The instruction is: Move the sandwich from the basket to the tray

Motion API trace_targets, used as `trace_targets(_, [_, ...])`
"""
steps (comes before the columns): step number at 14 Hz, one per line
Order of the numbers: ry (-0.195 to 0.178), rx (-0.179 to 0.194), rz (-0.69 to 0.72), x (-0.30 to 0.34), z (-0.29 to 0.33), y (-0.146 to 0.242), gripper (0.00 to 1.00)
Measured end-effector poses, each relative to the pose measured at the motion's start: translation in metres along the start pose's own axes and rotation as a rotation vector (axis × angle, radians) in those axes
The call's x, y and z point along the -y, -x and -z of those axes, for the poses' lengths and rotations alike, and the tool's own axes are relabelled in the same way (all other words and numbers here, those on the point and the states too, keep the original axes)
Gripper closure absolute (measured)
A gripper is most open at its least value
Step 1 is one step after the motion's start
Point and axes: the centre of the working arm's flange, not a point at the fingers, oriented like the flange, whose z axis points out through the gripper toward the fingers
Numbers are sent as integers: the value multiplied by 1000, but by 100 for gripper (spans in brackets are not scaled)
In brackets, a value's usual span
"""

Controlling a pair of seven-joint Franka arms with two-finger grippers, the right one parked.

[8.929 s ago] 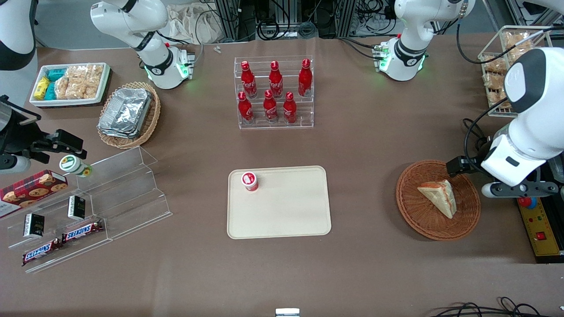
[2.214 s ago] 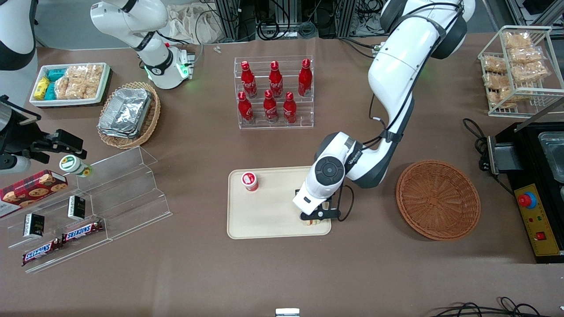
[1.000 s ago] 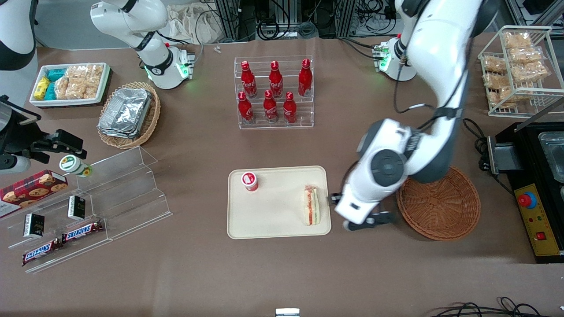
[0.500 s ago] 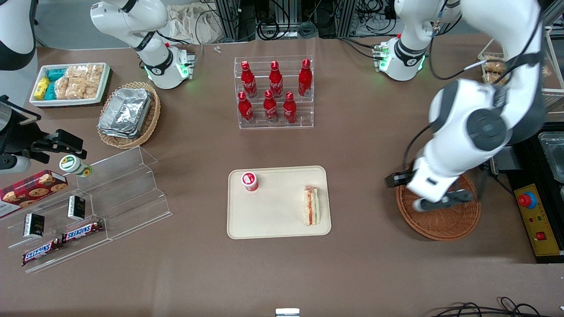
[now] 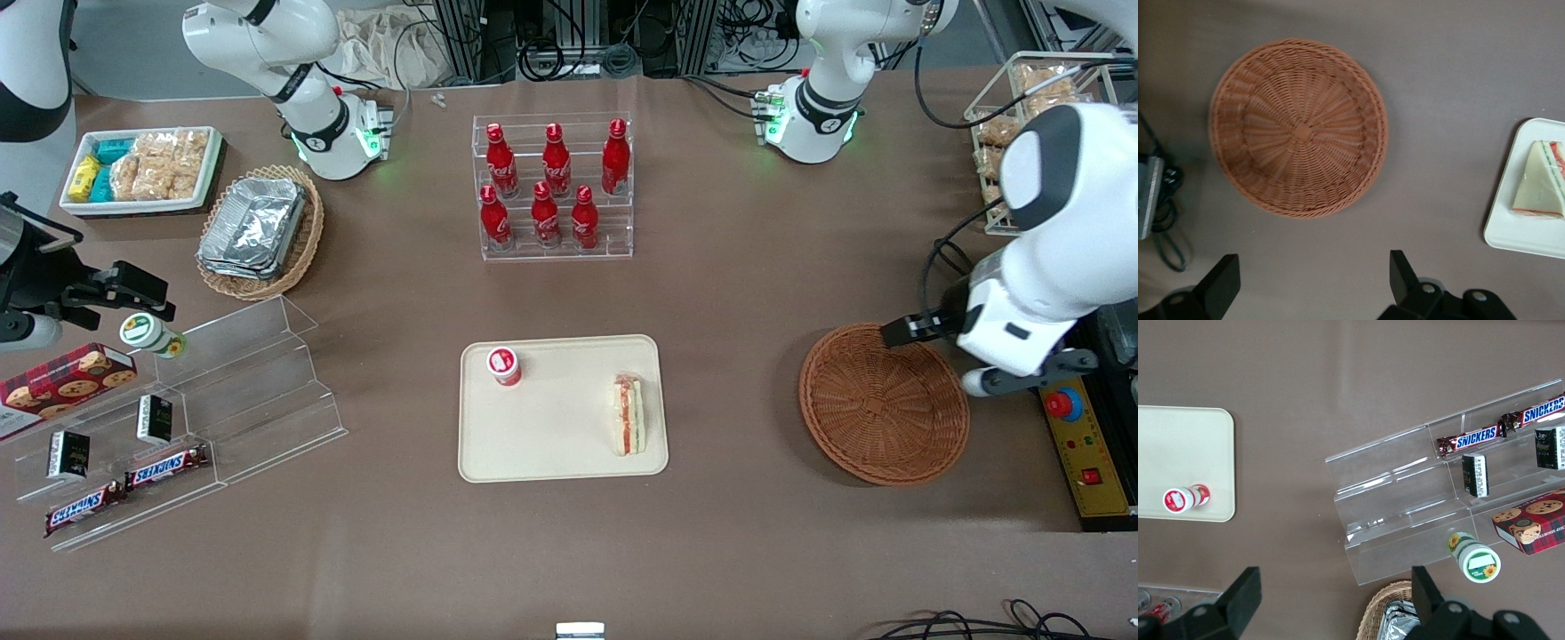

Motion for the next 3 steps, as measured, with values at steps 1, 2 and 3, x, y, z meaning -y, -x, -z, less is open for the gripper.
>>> trace_targets(1, [1,-1,2,4,9,0,0])
trace_targets(2, [3,-8,1,6,18,0,0])
trace_targets(3, [6,-15,0,5,24,-1,0])
